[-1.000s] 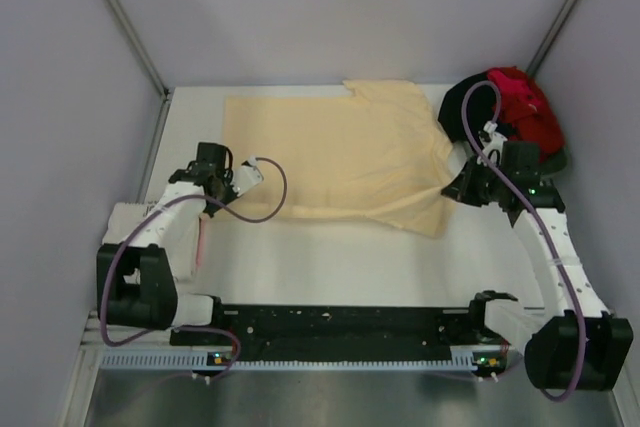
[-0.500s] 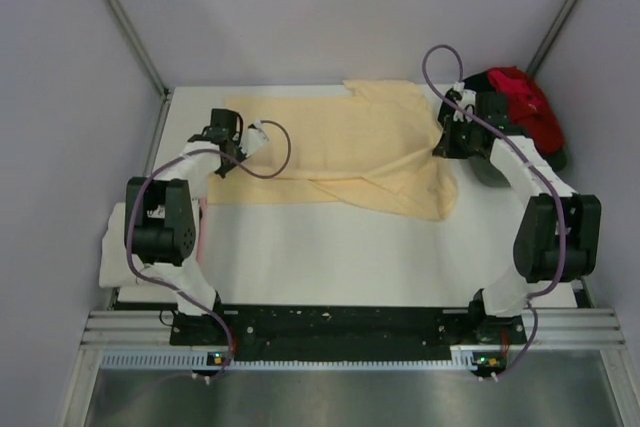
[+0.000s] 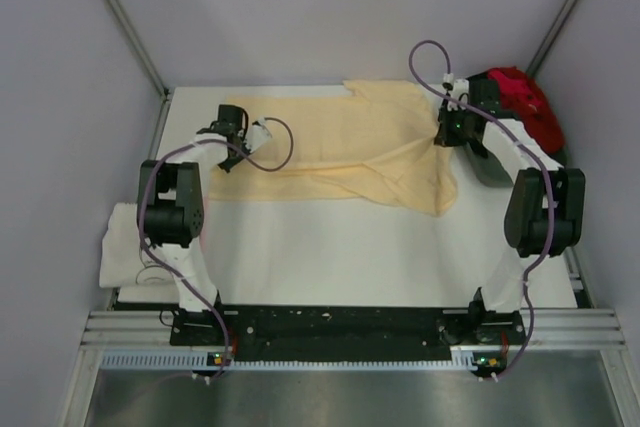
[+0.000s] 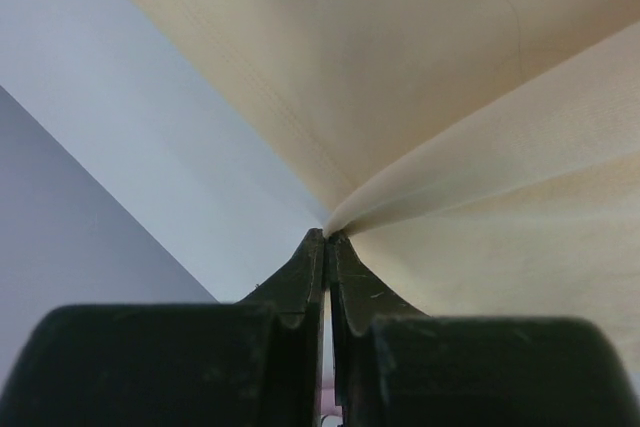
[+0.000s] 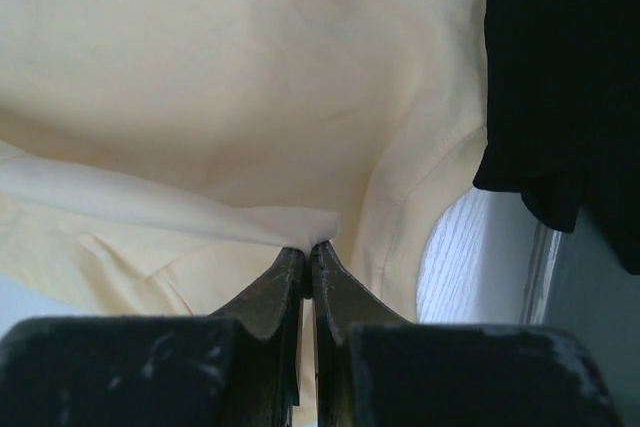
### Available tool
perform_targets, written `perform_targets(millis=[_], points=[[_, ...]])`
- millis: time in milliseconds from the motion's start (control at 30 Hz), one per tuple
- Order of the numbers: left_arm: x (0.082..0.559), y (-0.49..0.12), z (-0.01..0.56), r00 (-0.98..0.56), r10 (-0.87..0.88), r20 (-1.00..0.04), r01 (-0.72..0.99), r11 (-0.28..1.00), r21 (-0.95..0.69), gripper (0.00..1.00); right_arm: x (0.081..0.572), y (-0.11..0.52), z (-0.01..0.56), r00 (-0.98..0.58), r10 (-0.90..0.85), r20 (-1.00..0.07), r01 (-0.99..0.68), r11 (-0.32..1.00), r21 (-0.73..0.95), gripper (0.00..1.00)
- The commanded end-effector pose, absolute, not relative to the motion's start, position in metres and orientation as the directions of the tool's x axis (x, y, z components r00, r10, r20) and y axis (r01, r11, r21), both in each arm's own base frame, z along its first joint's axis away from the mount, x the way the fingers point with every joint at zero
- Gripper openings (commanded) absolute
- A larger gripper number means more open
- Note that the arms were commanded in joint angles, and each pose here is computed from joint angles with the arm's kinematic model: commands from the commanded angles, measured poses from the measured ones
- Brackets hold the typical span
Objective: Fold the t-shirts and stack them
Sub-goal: Fold the flattened tshirt in 1/3 of the way
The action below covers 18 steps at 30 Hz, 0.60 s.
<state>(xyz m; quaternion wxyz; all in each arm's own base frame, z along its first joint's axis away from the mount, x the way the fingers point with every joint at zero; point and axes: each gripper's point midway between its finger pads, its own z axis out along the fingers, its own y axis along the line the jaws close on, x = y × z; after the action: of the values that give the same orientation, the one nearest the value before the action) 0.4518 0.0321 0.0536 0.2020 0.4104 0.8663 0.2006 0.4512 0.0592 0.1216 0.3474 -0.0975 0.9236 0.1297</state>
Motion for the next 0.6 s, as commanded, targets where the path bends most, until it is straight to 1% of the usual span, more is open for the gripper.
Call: perform_targets(millis=[0,33,133,167,233,267,333,433,467,500,533,567], points=[[0.478,0.04,0.069,-0.588,0.775,-0.229,0.554,0.593,0.584,0.08,0.477,0.067,0.14,-0.669,-0.12,-0.733,-0.327,0.934,0.146,0.0],[0.482,0.039,0.071,-0.586,0.774,-0.241,0.542,0.595,0.593,0.08,0.482,0.07,0.14,-0.657,-0.119,-0.745,-0.334,0.931,0.146,0.0],[0.503,0.043,0.076,-0.595,0.755,-0.276,0.476,0.608,0.636,0.18,0.498,0.078,0.136,-0.641,-0.135,-0.756,-0.34,0.933,0.122,0.0],[0.511,0.047,0.082,-0.606,0.742,-0.286,0.438,0.612,0.658,0.19,0.505,0.079,0.13,-0.648,-0.144,-0.748,-0.335,0.936,0.111,0.0],[0.53,0.057,0.094,-0.638,0.707,-0.305,0.349,0.618,0.704,0.24,0.52,0.077,0.129,-0.645,-0.135,-0.752,-0.304,0.949,0.09,0.0],[0.537,0.062,0.098,-0.655,0.691,-0.305,0.314,0.616,0.723,0.25,0.529,0.074,0.129,-0.646,-0.119,-0.754,-0.277,0.957,0.086,0.0],[0.551,0.069,0.105,-0.675,0.665,-0.319,0.261,0.62,0.74,0.3,0.545,0.07,0.135,-0.635,-0.088,-0.767,-0.237,0.968,0.086,0.0],[0.567,0.071,0.128,-0.676,0.637,-0.371,0.205,0.646,0.735,0.52,0.567,0.072,0.151,-0.599,-0.051,-0.799,-0.209,0.973,0.094,0.01],[0.568,0.066,0.132,-0.668,0.633,-0.391,0.22,0.67,0.709,0.57,0.573,0.073,0.153,-0.595,-0.022,-0.803,-0.193,0.974,0.116,0.06],[0.567,0.06,0.134,-0.659,0.633,-0.407,0.239,0.689,0.685,0.59,0.577,0.072,0.151,-0.595,-0.016,-0.804,-0.184,0.976,0.116,0.1],[0.563,0.054,0.138,-0.648,0.634,-0.421,0.262,0.705,0.659,0.59,0.581,0.073,0.15,-0.593,-0.011,-0.805,-0.176,0.978,0.117,0.2],[0.556,0.047,0.137,-0.635,0.642,-0.429,0.3,0.718,0.629,0.59,0.583,0.071,0.148,-0.599,-0.002,-0.801,-0.161,0.98,0.118,0.27]])
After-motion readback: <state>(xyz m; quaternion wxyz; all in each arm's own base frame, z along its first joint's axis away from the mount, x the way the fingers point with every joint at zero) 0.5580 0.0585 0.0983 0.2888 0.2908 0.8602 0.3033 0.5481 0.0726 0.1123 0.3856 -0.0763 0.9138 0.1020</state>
